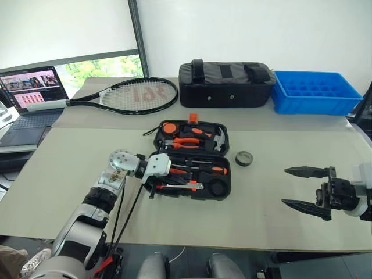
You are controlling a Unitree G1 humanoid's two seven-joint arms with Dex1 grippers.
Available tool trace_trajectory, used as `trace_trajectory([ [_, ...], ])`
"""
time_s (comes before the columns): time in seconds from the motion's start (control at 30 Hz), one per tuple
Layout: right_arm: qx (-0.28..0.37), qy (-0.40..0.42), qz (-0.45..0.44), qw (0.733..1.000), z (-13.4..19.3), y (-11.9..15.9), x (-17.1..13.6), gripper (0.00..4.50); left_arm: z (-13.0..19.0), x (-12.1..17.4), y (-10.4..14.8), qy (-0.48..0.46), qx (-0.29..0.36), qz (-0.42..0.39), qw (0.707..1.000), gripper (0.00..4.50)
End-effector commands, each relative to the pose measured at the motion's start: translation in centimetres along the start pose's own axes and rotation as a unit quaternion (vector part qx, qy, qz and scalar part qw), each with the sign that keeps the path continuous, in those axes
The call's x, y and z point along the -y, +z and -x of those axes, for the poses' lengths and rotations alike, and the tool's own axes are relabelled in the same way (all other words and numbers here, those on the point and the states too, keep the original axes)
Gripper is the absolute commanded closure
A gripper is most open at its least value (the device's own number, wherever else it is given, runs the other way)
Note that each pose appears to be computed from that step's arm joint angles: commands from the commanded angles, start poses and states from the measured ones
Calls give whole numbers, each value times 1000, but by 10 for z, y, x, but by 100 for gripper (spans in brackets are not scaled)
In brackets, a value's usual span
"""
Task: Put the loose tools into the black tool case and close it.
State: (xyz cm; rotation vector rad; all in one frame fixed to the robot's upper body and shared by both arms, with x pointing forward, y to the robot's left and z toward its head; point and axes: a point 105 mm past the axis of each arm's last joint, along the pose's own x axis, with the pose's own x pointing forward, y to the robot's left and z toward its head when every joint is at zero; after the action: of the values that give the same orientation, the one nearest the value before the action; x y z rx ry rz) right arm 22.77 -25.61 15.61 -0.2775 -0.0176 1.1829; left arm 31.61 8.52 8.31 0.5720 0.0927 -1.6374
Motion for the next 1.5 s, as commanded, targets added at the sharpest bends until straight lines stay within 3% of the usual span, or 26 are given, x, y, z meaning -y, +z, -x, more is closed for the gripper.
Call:
trace_trajectory([
  [0.03, -2, 2, 32, 999, 2, 14, 4, 0, -8, 15, -25, -27, -37, 46, 998, 449],
  [0.3, -7, -5, 32, 999, -3, 14, 12, 0, -10, 15, -30, -11, -35, 58, 998, 449],
  [0.5, -30, -57, 71, 995, -19, 16, 38, 0, -1, -11, -7, 66, -9, 25, 997, 449],
  [0.6, -99, -70, 93, 988, -40, 5, 58, 0, 24, -32, 33, 126, 51, 33, 990, 449],
  [0.7, -155, -65, 117, 979, -55, -6, 72, 0, 44, -31, 57, 136, 80, 43, 987, 379],
  [1.03, -231, 27, 140, 962, -95, -20, 91, 0, 88, 0, 95, 140, 68, 70, 985, 22],
  [1.13, -244, 50, 141, 958, -107, -22, 95, 0, 99, 14, 99, 132, 47, 82, 987, 10],
  [1.2, -258, 57, 140, 954, -113, -26, 99, 25, 103, 22, 99, 131, 31, 85, 987, 4],
  [1.47, -288, 57, 151, 944, -121, -37, 112, 285, 104, 34, 105, 148, 31, 87, 985, 0],
  [1.5, -288, 60, 150, 944, -122, -37, 112, 333, 103, 35, 104, 150, 30, 89, 984, 0],
])
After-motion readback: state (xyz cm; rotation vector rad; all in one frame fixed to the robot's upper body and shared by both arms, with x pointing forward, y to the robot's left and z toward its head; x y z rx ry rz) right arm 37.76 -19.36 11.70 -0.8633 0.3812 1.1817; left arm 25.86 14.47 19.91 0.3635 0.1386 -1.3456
